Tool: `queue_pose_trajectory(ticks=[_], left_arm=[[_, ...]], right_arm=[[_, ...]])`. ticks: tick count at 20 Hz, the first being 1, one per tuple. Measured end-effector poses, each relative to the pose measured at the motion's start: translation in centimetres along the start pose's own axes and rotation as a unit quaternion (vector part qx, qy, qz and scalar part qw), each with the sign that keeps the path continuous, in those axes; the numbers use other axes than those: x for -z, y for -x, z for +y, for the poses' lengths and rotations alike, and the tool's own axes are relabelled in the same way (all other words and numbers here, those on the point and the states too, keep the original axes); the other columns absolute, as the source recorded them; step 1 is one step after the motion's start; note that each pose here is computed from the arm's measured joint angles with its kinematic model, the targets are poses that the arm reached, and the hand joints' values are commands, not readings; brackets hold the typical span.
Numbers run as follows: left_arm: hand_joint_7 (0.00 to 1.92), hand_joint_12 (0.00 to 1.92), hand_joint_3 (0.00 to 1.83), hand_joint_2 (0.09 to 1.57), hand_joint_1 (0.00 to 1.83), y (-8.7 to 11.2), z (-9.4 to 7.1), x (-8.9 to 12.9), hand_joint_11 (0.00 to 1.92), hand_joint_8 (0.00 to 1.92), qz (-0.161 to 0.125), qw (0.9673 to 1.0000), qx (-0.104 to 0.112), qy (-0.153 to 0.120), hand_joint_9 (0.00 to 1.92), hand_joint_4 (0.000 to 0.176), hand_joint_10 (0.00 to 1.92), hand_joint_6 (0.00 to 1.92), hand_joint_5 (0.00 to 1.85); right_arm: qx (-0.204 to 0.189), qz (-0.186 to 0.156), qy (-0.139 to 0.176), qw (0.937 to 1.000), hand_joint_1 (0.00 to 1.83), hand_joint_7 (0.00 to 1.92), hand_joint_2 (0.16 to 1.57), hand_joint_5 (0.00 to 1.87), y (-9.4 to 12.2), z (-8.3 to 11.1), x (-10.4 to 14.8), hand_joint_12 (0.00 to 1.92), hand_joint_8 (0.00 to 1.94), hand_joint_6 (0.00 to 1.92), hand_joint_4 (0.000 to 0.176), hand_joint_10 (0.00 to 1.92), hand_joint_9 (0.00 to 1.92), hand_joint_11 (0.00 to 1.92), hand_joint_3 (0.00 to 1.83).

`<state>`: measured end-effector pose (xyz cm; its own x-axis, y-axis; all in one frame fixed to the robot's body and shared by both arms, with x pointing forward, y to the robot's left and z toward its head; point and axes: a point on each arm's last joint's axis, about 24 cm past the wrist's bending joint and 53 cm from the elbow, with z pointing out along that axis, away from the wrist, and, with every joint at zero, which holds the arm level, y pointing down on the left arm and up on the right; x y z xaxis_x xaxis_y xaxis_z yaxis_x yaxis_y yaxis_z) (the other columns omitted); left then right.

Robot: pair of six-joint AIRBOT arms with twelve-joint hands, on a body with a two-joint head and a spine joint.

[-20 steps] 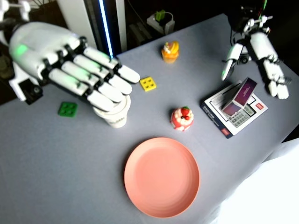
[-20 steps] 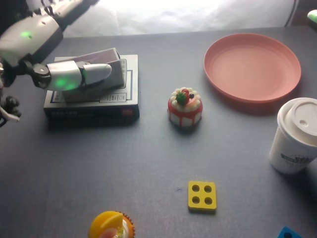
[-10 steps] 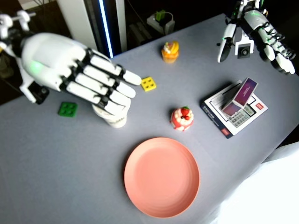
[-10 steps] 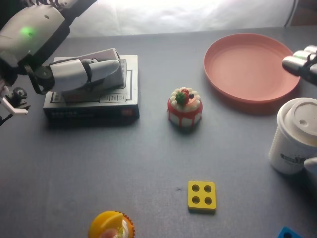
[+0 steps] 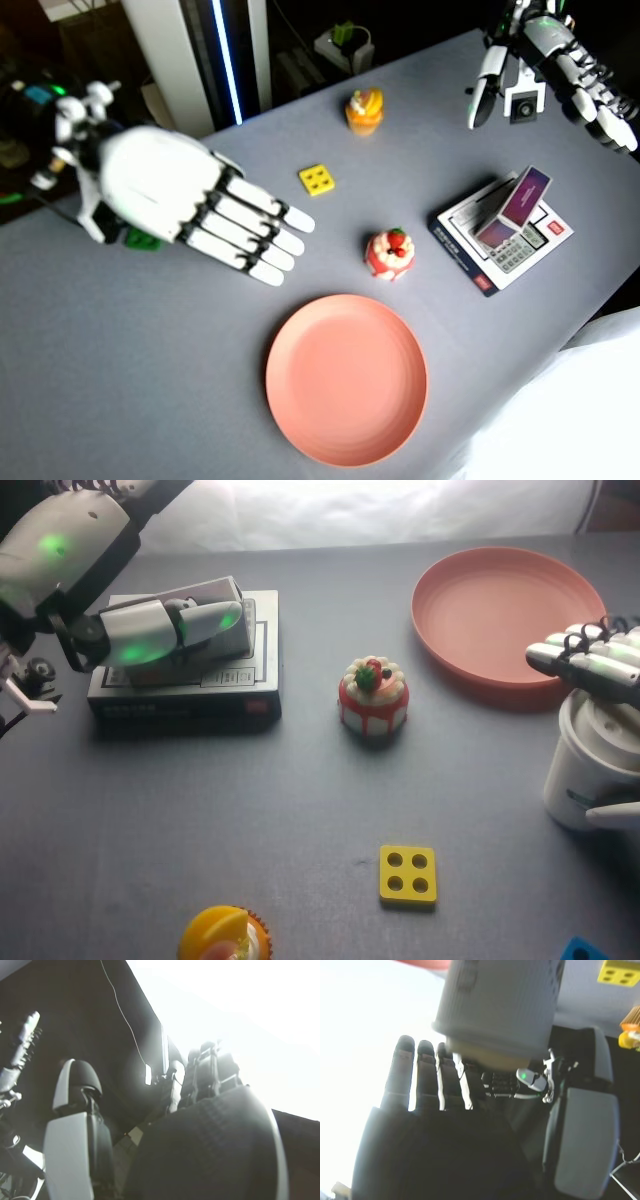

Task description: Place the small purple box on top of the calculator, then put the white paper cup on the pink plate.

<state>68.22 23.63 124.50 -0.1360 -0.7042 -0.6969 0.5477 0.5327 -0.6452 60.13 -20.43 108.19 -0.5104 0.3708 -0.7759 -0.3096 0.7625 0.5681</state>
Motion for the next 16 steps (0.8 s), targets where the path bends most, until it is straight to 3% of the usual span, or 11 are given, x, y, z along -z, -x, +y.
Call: queue_pose_trajectory(ticks=[1, 2, 3, 4, 6, 7, 9, 10, 13, 15, 16], left_arm=[[0.00, 0.00, 0.01, 1.13, 0.79, 0.0, 0.1, 0.0, 0.00, 0.00, 0.001, 1.0000, 0.001, 0.002, 0.00, 0.126, 0.00, 0.00, 0.00], [0.00, 0.00, 0.01, 1.13, 0.79, 0.0, 0.0, 0.1, 0.00, 0.00, 0.000, 1.0000, 0.000, 0.000, 0.00, 0.127, 0.00, 0.00, 0.01], [0.00, 0.00, 0.01, 1.13, 0.78, 0.1, 0.0, 0.1, 0.00, 0.00, -0.002, 1.0000, 0.001, 0.000, 0.00, 0.128, 0.00, 0.00, 0.01], [0.00, 0.00, 0.01, 1.13, 0.78, 0.2, -0.1, 0.1, 0.00, 0.00, -0.003, 1.0000, 0.001, 0.000, 0.00, 0.134, 0.00, 0.01, 0.01], [0.00, 0.00, 0.01, 1.14, 0.77, 0.3, -0.1, 0.2, 0.00, 0.00, -0.004, 1.0000, 0.000, -0.002, 0.00, 0.124, 0.00, 0.01, 0.02], [0.00, 0.00, 0.01, 1.14, 0.77, 0.3, 0.0, 0.2, 0.00, 0.00, -0.006, 1.0000, 0.001, -0.001, 0.00, 0.126, 0.00, 0.01, 0.02], [0.00, 0.00, 0.01, 1.15, 0.77, 0.3, 0.1, 0.4, 0.00, 0.00, -0.005, 1.0000, 0.001, 0.002, 0.00, 0.138, 0.00, 0.01, 0.02], [0.00, 0.00, 0.01, 1.15, 0.78, 0.4, 0.1, 0.5, 0.00, 0.00, -0.005, 1.0000, 0.001, 0.003, 0.00, 0.130, 0.00, 0.01, 0.02], [0.00, 0.00, 0.01, 1.16, 0.80, 0.6, 0.2, 0.5, 0.00, 0.00, -0.008, 1.0000, 0.002, 0.004, 0.00, 0.121, 0.00, 0.01, 0.02], [0.00, 0.00, 0.01, 1.16, 0.79, 0.6, 0.2, 0.5, 0.00, 0.00, -0.008, 1.0000, 0.002, 0.004, 0.00, 0.119, 0.00, 0.01, 0.02], [0.00, 0.00, 0.00, 1.15, 0.77, 0.6, 0.2, 0.5, 0.00, 0.00, -0.008, 1.0000, 0.002, 0.004, 0.00, 0.110, 0.00, 0.00, 0.02]], right_arm=[[0.001, -0.001, -0.001, 1.0000, 0.92, 0.02, 1.03, 0.00, 0.2, -0.1, -0.1, 1.44, 0.01, 0.00, 0.000, 0.08, 0.14, 0.00, 0.00], [-0.002, -0.002, -0.004, 1.0000, 0.96, 0.16, 1.06, 0.08, 0.2, -0.2, -0.1, 1.63, 0.01, 0.02, 0.000, 0.42, 0.18, 0.00, 0.00], [-0.003, -0.005, -0.001, 1.0000, 1.02, 0.30, 1.09, 0.20, 0.4, -0.1, -0.1, 1.69, 0.08, 0.08, 0.000, 0.91, 0.18, 0.04, 0.01], [-0.002, -0.006, 0.000, 1.0000, 1.08, 0.35, 1.11, 0.24, 0.5, 0.0, -0.2, 1.72, 0.23, 0.22, 0.000, 1.16, 0.20, 0.13, 0.00], [-0.004, -0.008, 0.002, 1.0000, 1.20, 0.34, 1.10, 0.21, 0.7, 0.2, -0.3, 1.91, 1.02, 0.97, 0.000, 1.58, 0.32, 0.30, 0.00], [0.000, -0.008, 0.007, 0.9999, 1.20, 0.29, 1.11, 0.16, 0.8, 0.5, -0.4, 1.92, 1.23, 1.15, 0.000, 1.68, 0.33, 0.36, 0.00], [0.004, -0.017, 0.015, 0.9997, 1.20, 0.19, 1.10, 0.14, 1.7, 1.1, -0.4, 1.92, 1.42, 1.27, 0.000, 1.82, 0.29, 0.32, 0.00], [0.005, -0.030, 0.021, 0.9993, 1.22, 0.16, 1.09, 0.13, 2.7, 1.5, -0.4, 1.92, 1.44, 1.28, 0.000, 1.86, 0.28, 0.33, 0.00], [0.012, -0.069, 0.041, 0.9967, 1.26, 0.16, 1.10, 0.11, 5.7, 2.5, -0.7, 1.92, 1.36, 1.23, 0.000, 1.80, 0.23, 0.25, 0.00], [0.006, -0.098, 0.045, 0.9941, 1.25, 0.21, 1.12, 0.12, 7.9, 2.7, -1.2, 1.92, 1.24, 1.11, 0.000, 1.65, 0.28, 0.27, 0.00], [0.000, -0.114, 0.050, 0.9923, 1.31, 0.13, 1.13, 0.08, 8.9, 2.8, -1.7, 1.92, 1.13, 1.07, 0.000, 1.61, 0.18, 0.17, 0.01]])
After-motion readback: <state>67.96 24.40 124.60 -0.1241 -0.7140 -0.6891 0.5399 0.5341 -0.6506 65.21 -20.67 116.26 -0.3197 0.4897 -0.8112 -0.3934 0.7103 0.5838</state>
